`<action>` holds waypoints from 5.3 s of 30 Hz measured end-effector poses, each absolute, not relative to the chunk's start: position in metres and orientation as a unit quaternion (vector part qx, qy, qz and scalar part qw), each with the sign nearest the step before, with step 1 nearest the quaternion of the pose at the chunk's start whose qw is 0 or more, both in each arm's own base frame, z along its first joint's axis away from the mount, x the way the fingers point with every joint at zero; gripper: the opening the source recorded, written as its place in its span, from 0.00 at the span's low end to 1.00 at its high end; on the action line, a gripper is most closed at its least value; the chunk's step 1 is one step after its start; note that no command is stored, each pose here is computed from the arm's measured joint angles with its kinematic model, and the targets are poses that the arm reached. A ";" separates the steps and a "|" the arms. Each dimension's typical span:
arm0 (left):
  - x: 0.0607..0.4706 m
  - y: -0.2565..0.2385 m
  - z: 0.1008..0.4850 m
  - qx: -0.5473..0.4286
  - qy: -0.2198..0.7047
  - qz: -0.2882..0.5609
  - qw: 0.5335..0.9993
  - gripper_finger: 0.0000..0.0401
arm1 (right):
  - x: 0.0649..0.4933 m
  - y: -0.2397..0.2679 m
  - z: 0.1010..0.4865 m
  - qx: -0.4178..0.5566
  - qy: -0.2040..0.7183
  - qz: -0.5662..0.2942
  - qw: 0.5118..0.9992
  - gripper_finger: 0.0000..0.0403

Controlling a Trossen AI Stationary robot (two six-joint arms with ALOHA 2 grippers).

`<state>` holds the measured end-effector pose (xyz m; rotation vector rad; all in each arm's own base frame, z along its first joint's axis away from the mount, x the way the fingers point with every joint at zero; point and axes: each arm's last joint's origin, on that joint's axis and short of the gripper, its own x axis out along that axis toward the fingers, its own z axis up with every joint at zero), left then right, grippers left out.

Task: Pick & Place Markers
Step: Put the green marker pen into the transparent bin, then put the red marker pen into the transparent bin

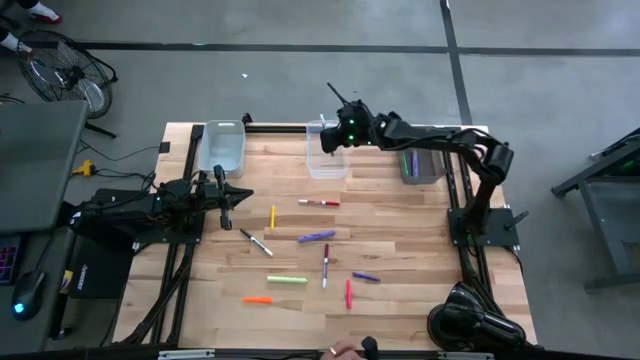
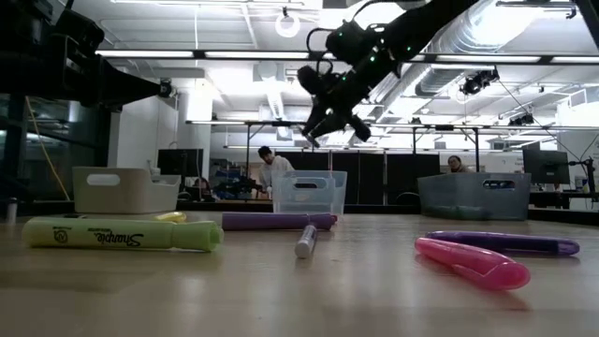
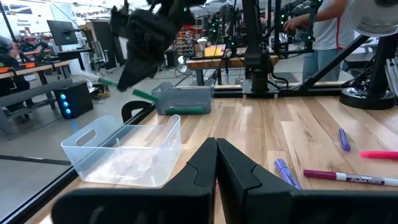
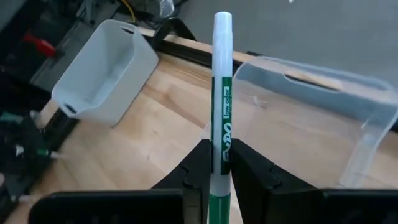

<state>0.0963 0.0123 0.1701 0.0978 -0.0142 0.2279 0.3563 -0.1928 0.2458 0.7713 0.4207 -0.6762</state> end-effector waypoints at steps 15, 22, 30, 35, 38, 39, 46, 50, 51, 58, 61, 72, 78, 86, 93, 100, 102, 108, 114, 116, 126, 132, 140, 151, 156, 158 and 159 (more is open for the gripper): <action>0.096 0.012 0.170 0.049 -0.007 0.114 0.992 0.00 | 0.362 -0.207 0.211 0.433 0.203 -0.359 0.801 0.03; 0.096 0.012 0.170 0.049 -0.007 0.114 0.992 0.00 | 0.365 -0.205 0.212 0.418 0.206 -0.345 0.815 0.00; 0.096 0.012 0.170 0.049 -0.007 0.114 0.992 0.00 | 0.372 -0.189 0.216 0.385 0.237 -0.270 0.850 0.02; 0.096 0.012 0.170 0.049 -0.007 0.114 0.992 0.00 | 0.376 -0.175 0.224 0.331 0.257 -0.204 0.885 0.04; 0.096 0.012 0.170 0.049 -0.007 0.114 0.992 0.00 | 0.378 -0.165 0.231 0.283 0.263 -0.172 0.906 0.07; 0.096 0.012 0.170 0.049 -0.007 0.114 0.992 0.00 | 0.379 -0.161 0.233 0.262 0.267 -0.162 0.913 0.08; 0.096 0.012 0.170 0.049 -0.007 0.114 0.992 0.00 | 0.384 -0.135 0.235 0.150 0.306 -0.084 0.937 0.24; 0.096 0.012 0.170 0.049 -0.007 0.114 0.992 0.00 | 0.385 -0.120 0.230 0.104 0.339 -0.043 0.934 0.34; 0.096 0.012 0.170 0.049 -0.007 0.114 0.992 0.00 | 0.385 -0.117 0.229 0.086 0.349 -0.037 0.932 0.36; 0.096 0.012 0.170 0.049 -0.007 0.114 0.992 0.00 | 0.382 -0.095 0.220 -0.038 0.415 -0.016 0.909 0.44; 0.096 0.012 0.170 0.049 -0.007 0.114 0.992 0.00 | 0.384 -0.091 0.212 -0.030 0.433 -0.013 0.901 0.44; 0.096 0.012 0.170 0.049 -0.007 0.113 0.992 0.00 | 0.407 -0.089 0.192 -0.006 0.476 -0.012 0.880 0.48; 0.096 0.012 0.170 0.049 -0.007 0.113 0.992 0.00 | 0.411 -0.086 0.176 -0.010 0.507 -0.017 0.862 0.53; 0.096 0.012 0.170 0.049 -0.007 0.113 0.992 0.00 | 0.408 -0.072 0.163 -0.023 0.525 -0.014 0.851 0.54; 0.096 0.012 0.170 0.049 -0.007 0.113 0.992 0.00 | 0.411 -0.073 0.144 -0.022 0.536 -0.025 0.843 0.54; 0.096 0.012 0.170 0.049 -0.007 0.113 0.992 0.00 | 0.413 -0.074 0.136 -0.005 0.536 -0.037 0.843 0.54; 0.096 0.012 0.170 0.049 -0.007 0.113 0.992 0.00 | 0.413 -0.074 0.136 -0.005 0.537 -0.037 0.843 0.52; 0.096 0.012 0.170 0.049 -0.007 0.113 0.992 0.00 | 0.412 -0.074 0.135 -0.004 0.539 -0.036 0.841 0.46; 0.096 0.012 0.170 0.049 -0.007 0.113 0.992 0.00 | 0.411 -0.073 0.134 0.005 0.542 -0.022 0.840 0.36; 0.096 0.012 0.170 0.049 -0.007 0.113 0.992 0.00 | 0.411 -0.073 0.134 0.005 0.543 -0.022 0.839 0.32; 0.096 0.012 0.170 0.049 -0.007 0.114 0.992 0.00 | 0.408 -0.072 0.132 0.008 0.556 -0.020 0.831 0.21; 0.096 0.012 0.170 0.049 -0.007 0.113 0.992 0.00 | 0.407 -0.072 0.132 0.008 0.559 -0.020 0.829 0.13; 0.096 0.012 0.170 0.049 -0.007 0.113 0.992 0.00 | 0.407 -0.072 0.132 0.015 0.559 -0.018 0.829 0.07; 0.096 0.012 0.170 0.049 -0.007 0.113 0.992 0.00 | 0.401 -0.071 0.166 0.027 0.525 -0.027 0.850 0.07; 0.096 0.012 0.170 0.049 -0.007 0.113 0.992 0.00 | 0.397 -0.071 0.191 0.024 0.498 -0.046 0.865 0.09; 0.096 0.012 0.170 0.049 -0.007 0.113 0.992 0.00 | 0.395 -0.071 0.200 0.021 0.489 -0.058 0.870 0.09; 0.096 0.012 0.170 0.049 -0.007 0.113 0.992 0.00 | 0.393 -0.072 0.203 0.017 0.487 -0.066 0.871 0.09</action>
